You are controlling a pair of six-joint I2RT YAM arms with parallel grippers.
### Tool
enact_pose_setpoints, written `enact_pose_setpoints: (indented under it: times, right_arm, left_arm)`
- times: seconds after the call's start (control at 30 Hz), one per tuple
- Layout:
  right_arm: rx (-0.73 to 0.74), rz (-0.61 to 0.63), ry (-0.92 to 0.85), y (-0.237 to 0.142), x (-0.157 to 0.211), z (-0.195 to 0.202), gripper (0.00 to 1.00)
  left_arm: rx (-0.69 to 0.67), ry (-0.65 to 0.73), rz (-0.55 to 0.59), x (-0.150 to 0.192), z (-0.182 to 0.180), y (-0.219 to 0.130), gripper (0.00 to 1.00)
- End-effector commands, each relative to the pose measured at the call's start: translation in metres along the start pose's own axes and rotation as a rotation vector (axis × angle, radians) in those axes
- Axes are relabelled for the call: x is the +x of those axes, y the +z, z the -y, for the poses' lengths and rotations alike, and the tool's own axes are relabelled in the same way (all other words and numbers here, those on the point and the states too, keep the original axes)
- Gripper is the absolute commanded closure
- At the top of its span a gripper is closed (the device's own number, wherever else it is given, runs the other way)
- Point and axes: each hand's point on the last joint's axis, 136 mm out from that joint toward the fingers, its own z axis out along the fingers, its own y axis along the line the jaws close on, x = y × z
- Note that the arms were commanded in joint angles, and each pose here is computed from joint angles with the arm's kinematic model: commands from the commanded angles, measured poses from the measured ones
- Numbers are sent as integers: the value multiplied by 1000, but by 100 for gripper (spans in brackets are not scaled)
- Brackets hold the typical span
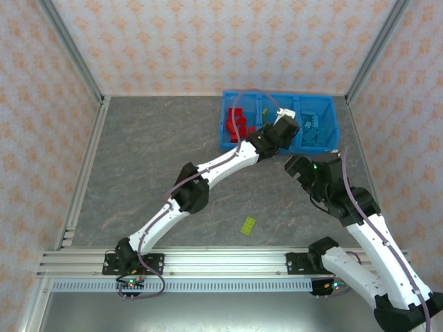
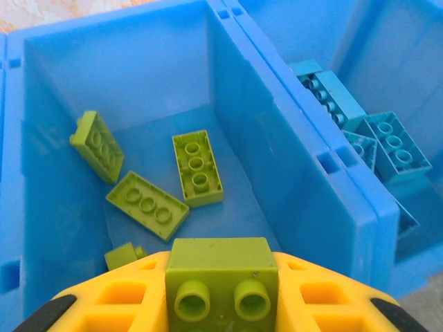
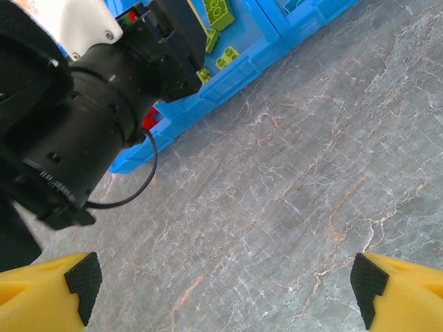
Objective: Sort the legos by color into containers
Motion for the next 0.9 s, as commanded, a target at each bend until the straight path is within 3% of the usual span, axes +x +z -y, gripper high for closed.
enact_pose_setpoints:
  times: [0.0,0.13,0.27,0.47,0.6,0.87]
  right_arm:
    - [29,16,-4,-5,0,9,5]
    - [34,14,-6,-6,1,12,5]
    - [48,-1,-9,-4,5,17,5]
    - [71,-56,0,2,16,22,6]
    - [71,-143,-21,16,34,18,8]
    - [109,-343,-189,56,111,-9,9]
  left_arm:
    - [-89,-7,90,-38,-27,-8,64]
    - [-75,-28,101,-52,-34,-15,49]
    - [-52,-37,85,-73,-39,-50,48]
    - [26,-89,100,-90,-55,-120,51]
    - [119,-163,191,-95,-79,-200,51]
    - [174,-50,171,-19,-128,-311,51]
